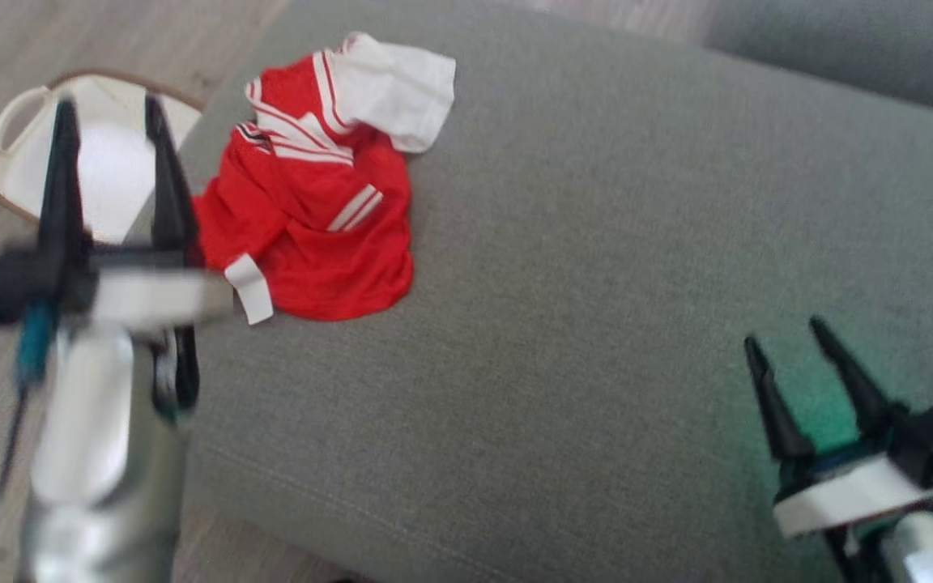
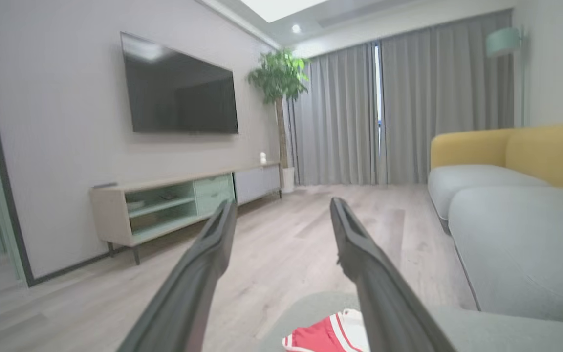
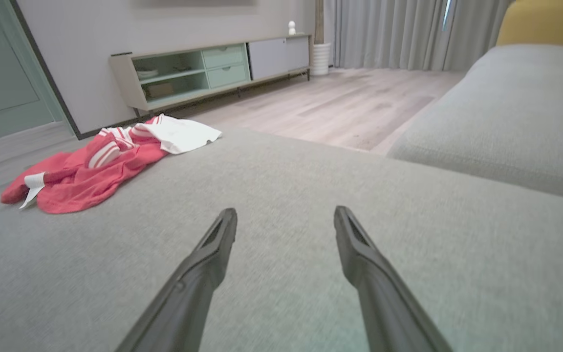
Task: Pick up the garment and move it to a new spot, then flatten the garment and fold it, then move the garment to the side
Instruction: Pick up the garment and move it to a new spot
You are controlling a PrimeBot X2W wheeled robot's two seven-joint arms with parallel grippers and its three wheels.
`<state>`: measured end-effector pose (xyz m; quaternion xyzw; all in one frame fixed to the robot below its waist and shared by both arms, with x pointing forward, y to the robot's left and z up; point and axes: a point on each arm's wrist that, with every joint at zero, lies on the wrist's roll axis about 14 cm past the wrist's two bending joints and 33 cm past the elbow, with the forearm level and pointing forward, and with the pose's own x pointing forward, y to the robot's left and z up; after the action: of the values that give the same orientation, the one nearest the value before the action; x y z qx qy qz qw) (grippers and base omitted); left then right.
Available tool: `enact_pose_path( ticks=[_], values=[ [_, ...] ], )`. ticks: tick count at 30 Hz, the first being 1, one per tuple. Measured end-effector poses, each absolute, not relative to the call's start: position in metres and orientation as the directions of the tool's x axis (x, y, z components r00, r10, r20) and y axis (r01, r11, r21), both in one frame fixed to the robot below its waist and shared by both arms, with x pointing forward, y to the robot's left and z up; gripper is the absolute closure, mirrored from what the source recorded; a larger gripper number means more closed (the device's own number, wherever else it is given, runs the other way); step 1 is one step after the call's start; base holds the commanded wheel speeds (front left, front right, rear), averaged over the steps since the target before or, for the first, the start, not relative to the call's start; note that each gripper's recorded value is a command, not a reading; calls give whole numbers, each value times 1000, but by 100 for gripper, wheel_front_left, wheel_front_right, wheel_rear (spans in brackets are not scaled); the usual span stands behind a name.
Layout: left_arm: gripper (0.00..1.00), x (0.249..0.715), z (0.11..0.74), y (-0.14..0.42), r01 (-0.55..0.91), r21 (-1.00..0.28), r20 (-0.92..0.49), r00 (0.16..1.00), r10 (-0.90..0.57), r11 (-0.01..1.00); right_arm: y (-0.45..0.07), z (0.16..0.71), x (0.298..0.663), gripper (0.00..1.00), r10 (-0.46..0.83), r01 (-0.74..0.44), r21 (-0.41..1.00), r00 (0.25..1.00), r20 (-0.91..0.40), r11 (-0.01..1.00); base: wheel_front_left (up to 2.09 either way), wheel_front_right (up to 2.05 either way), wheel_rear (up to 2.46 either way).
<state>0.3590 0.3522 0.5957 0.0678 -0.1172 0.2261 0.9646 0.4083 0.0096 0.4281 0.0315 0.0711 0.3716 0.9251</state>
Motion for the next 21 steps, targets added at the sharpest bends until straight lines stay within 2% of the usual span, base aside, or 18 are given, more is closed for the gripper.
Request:
enact_pose_path(
  ticks=[3, 6, 9, 13, 21],
  values=[
    [0, 402, 570, 362, -410, 49, 105, 909, 403, 911, 7, 431, 427, 0, 697, -690, 93, 712, -92, 718, 0, 0, 0],
    [0, 430, 536, 376, -406, 23, -82, 910, 407, 913, 4, 432, 440, 0, 699, -695, 78, 709, -91, 715, 0, 0, 0],
    [0, 442, 494, 388, -440, -9, -286, 862, 419, 898, -4, 431, 449, 0, 694, -691, 64, 713, -99, 720, 0, 0, 0],
    [0, 439, 433, 387, -471, 0, -517, 755, 403, 882, -19, 426, 459, 0, 670, -670, 54, 732, -119, 741, 0, 0, 0],
    [0, 434, 365, 360, -486, -46, -676, 659, 331, 873, -45, 413, 471, 0, 620, -620, 51, 770, -152, 783, 0, 0, 0]
  ],
)
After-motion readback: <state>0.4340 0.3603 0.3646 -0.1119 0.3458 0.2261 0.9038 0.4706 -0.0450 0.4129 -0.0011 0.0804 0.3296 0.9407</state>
